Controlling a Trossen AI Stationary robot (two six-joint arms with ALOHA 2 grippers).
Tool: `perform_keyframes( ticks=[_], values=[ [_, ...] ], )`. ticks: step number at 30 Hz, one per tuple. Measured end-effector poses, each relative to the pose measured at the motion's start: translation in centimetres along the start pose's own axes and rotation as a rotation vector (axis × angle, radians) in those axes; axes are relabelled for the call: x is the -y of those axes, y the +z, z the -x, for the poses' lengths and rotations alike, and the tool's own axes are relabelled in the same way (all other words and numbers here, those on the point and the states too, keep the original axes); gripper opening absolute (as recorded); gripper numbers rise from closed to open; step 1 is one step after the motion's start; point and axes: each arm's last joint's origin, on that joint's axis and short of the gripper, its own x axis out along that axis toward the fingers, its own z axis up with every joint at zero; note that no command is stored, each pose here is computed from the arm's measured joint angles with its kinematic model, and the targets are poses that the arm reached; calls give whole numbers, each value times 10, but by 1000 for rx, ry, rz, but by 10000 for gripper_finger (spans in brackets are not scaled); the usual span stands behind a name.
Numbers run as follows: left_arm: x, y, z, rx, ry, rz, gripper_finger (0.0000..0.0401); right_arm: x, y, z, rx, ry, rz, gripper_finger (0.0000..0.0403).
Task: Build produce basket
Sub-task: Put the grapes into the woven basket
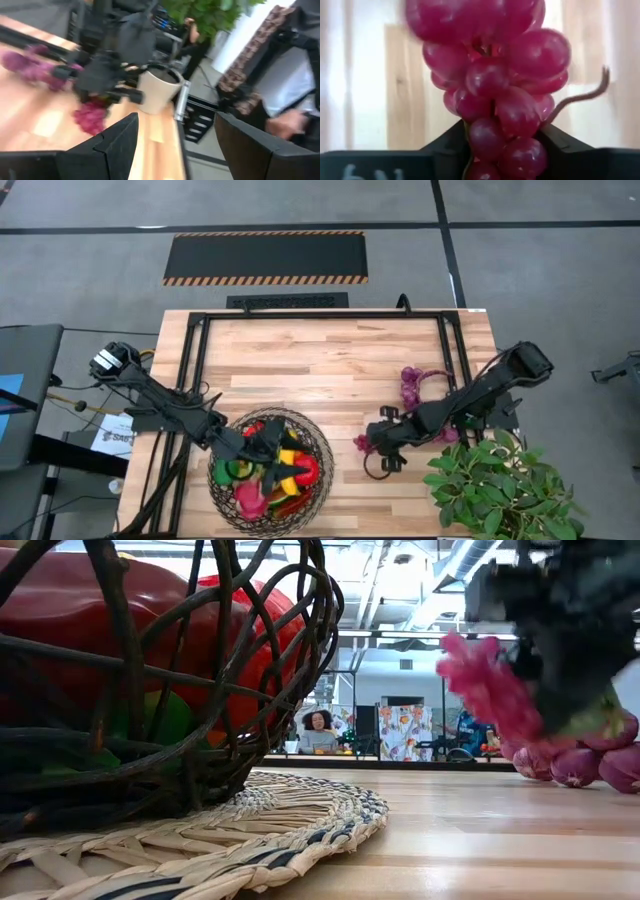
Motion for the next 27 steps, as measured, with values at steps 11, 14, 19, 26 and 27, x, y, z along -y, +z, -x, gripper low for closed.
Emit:
perform_keyframes(
  ticks=[11, 14, 19, 26, 27],
  values=[
    [-12, 13, -6, 70, 36, -272, 245, 3, 27, 93, 546, 146, 35, 135],
    [-10, 18, -6, 118, 15, -345, 245, 4, 31, 115, 684, 183, 66, 137],
    [-13, 26, -8, 161, -4, -425, 245, 4, 36, 133, 827, 205, 112, 137],
    [-25, 32, -12, 168, 28, -498, 280, -3, 47, 126, 906, 196, 169, 141],
    [-27, 33, -13, 169, 35, -498, 290, -4, 48, 124, 911, 191, 181, 141]
  ],
)
